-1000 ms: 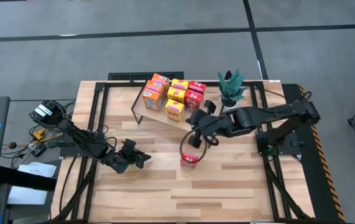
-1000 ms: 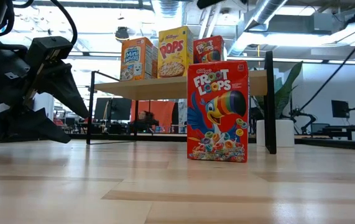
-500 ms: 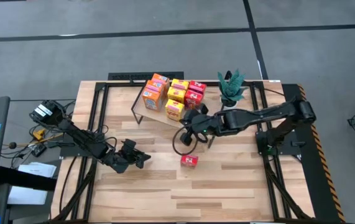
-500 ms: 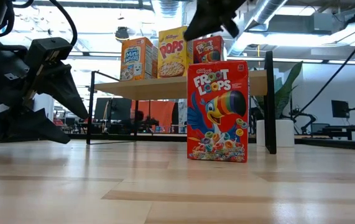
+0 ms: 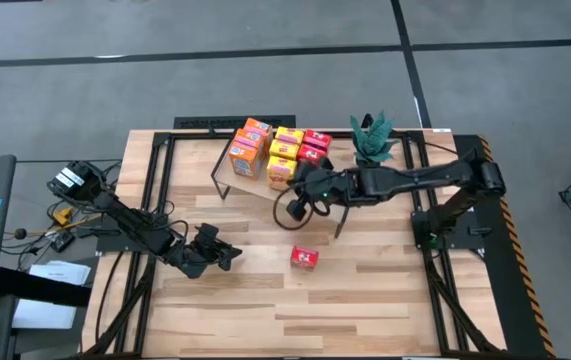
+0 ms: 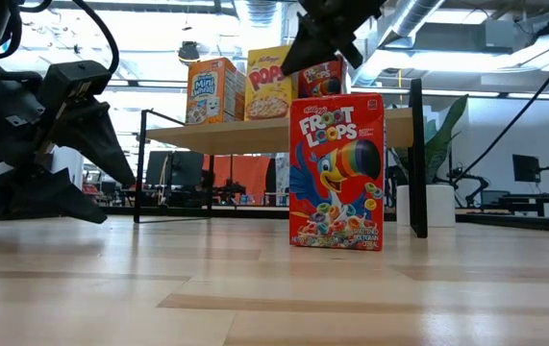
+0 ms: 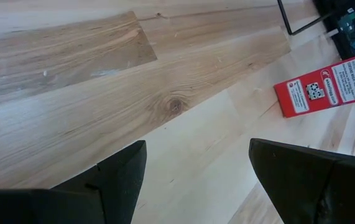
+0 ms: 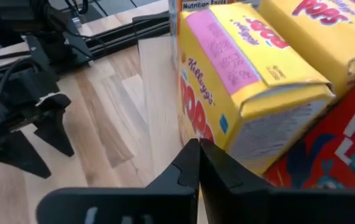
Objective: Stack cereal on shelf
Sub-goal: Put the yellow cereal box aligned with the other orange cereal box on the shelf
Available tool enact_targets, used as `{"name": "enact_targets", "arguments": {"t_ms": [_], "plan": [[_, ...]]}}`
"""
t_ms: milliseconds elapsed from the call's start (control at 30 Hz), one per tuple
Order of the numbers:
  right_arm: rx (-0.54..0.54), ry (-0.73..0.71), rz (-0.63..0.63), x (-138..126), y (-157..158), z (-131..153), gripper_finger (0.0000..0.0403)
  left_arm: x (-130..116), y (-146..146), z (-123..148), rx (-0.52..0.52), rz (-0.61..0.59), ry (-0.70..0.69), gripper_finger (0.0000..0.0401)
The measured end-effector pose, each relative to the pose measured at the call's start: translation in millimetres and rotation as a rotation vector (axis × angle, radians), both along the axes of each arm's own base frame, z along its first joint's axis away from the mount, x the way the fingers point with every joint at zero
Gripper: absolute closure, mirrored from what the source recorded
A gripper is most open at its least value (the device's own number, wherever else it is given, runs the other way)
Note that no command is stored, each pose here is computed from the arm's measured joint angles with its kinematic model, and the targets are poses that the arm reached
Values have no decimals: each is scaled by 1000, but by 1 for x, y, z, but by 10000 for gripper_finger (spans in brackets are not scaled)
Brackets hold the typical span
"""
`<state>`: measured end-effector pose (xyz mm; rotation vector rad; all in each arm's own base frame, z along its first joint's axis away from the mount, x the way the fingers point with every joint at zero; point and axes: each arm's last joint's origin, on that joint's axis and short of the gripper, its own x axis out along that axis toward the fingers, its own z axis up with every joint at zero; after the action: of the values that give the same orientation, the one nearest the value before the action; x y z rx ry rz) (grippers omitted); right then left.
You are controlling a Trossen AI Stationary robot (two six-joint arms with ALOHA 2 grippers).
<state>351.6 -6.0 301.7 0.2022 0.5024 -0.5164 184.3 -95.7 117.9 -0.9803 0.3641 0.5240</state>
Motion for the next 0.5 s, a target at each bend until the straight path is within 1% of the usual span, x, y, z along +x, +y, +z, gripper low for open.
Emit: {"name": "enact_targets", "arguments": {"t_ms": [167,267,400,500], "plan": [[-8,0,-8,0,-8,1,389,0,0,0,1,1,0,126],[3,-3,6,1,-9,1,387,0,0,0,2,3,-2,126],[18,-7,44,1,1,1,372,0,0,0,2,3,-2,126],[-9,-18,50,-2,14,5,374,0,0,0,-1,1,-1,126]]}}
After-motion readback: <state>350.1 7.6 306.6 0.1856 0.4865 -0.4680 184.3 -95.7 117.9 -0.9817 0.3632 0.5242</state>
